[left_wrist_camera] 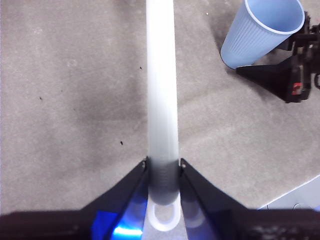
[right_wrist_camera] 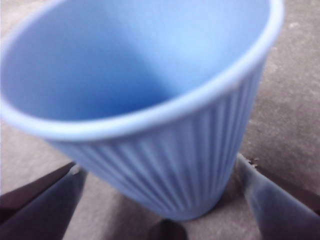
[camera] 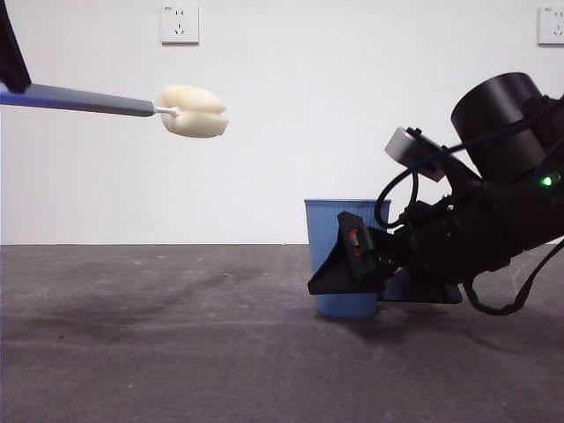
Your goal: Pick up the cup brush,pick up the cup,insert the brush into the cup,clean the cup,put the cup brush back,put the cup back to the fixed position on the table
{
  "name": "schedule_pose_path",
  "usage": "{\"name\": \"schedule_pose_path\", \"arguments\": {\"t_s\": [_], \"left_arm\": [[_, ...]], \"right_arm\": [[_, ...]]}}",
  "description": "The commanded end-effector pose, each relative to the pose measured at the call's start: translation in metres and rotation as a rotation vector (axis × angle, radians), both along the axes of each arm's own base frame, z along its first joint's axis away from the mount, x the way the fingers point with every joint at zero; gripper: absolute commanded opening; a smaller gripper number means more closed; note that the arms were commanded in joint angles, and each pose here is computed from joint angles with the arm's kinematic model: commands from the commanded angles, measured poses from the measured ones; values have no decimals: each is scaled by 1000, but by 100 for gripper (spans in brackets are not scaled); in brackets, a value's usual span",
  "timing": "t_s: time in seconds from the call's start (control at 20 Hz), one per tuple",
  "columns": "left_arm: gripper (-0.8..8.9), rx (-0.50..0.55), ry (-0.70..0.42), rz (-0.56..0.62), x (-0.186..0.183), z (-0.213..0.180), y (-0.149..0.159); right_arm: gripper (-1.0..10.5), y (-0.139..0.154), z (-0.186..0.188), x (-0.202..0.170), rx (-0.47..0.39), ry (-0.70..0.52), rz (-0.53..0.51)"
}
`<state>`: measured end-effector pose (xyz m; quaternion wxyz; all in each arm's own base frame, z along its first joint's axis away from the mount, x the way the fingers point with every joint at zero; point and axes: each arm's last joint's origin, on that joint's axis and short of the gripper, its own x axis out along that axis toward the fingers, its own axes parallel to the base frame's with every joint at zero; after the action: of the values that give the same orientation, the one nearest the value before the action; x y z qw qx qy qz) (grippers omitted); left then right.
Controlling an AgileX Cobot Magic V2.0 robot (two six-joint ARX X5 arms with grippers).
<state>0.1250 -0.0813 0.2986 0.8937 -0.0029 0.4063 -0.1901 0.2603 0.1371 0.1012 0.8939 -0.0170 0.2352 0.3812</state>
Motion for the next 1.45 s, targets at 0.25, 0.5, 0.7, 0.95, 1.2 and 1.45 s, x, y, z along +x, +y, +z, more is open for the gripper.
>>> {"name": "schedule_pose_path", "arguments": {"t_s": [0.25, 0.5, 0.7, 0.95, 1.2, 1.45], "left_arm": [[-8, -18, -23, 5, 1, 3, -1], [-8, -16, -22, 4, 1, 3, -1], [-8, -11, -17, 2, 0, 2, 0], [-8, 15, 3, -8, -2, 0, 1], [-8, 48, 5, -37, -3, -1, 2], [-8, 101, 11, -84, -4, -3, 3]], "right_arm": [[244, 1, -5, -1, -9, -2, -41], [15, 1, -4, -1, -5, -8, -38], [-11, 1, -4, -1, -6, -8, -37], [-12, 1, -3, -1, -6, -12, -36], [-12, 1, 4, -3, -8, -11, -34], [-13, -3, 31, -16, -118, -9, -33]]}}
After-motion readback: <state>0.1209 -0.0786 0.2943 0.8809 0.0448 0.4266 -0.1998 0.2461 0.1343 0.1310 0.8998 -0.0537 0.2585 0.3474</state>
